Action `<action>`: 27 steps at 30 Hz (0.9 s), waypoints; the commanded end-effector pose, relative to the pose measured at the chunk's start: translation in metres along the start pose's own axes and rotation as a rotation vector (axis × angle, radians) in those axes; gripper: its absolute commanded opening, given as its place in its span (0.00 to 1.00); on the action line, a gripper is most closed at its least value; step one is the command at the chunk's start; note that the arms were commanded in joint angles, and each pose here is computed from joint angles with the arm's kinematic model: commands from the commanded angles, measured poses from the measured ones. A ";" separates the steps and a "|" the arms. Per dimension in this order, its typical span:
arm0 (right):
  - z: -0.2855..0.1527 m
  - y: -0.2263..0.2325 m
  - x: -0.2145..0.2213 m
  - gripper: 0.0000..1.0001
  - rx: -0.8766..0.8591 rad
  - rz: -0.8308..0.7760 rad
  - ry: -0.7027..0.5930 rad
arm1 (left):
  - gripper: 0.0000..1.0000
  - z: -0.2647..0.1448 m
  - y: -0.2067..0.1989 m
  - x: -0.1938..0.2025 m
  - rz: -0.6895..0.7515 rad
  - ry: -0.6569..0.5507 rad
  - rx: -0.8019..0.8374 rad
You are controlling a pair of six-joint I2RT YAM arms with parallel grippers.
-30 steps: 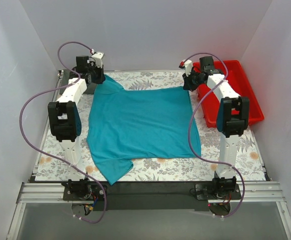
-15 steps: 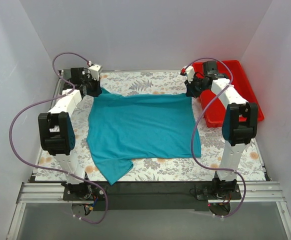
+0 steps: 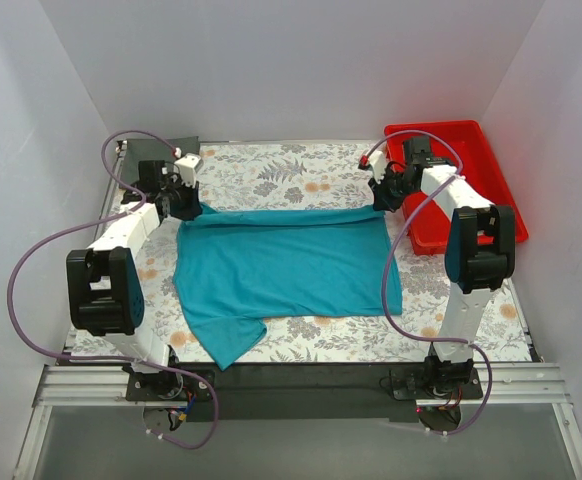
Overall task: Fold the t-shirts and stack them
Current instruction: Fold the tshirt
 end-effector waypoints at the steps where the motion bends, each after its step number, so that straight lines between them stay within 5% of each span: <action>1: -0.014 0.005 -0.002 0.01 0.000 -0.043 -0.015 | 0.00 -0.016 -0.009 0.000 -0.005 -0.014 -0.004; 15: -0.002 0.008 0.033 0.01 -0.013 -0.092 0.095 | 0.00 -0.006 -0.031 0.045 -0.039 0.112 0.080; 17: -0.003 0.009 0.035 0.12 -0.016 -0.095 0.109 | 0.03 -0.007 -0.033 0.044 -0.013 0.113 0.128; 19: -0.006 0.011 0.035 0.31 -0.016 -0.099 0.112 | 0.18 -0.012 -0.041 0.046 -0.006 0.123 0.186; 22: -0.013 0.016 0.034 0.42 -0.024 -0.113 0.104 | 0.29 -0.020 -0.041 0.038 0.020 0.103 0.196; 27: -0.028 0.025 0.018 0.45 -0.037 -0.106 0.049 | 0.36 -0.020 -0.029 0.018 0.018 0.085 0.205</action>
Point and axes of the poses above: each gripper's point midway between its finger pads, its own z axis out along the fingers, its own y axis along the line the jaws close on, x = y × z, the point moved 6 cm from there along -z, back along the fingers, and after that the axes turned 15 degrees about z, right-handed, at the moved point
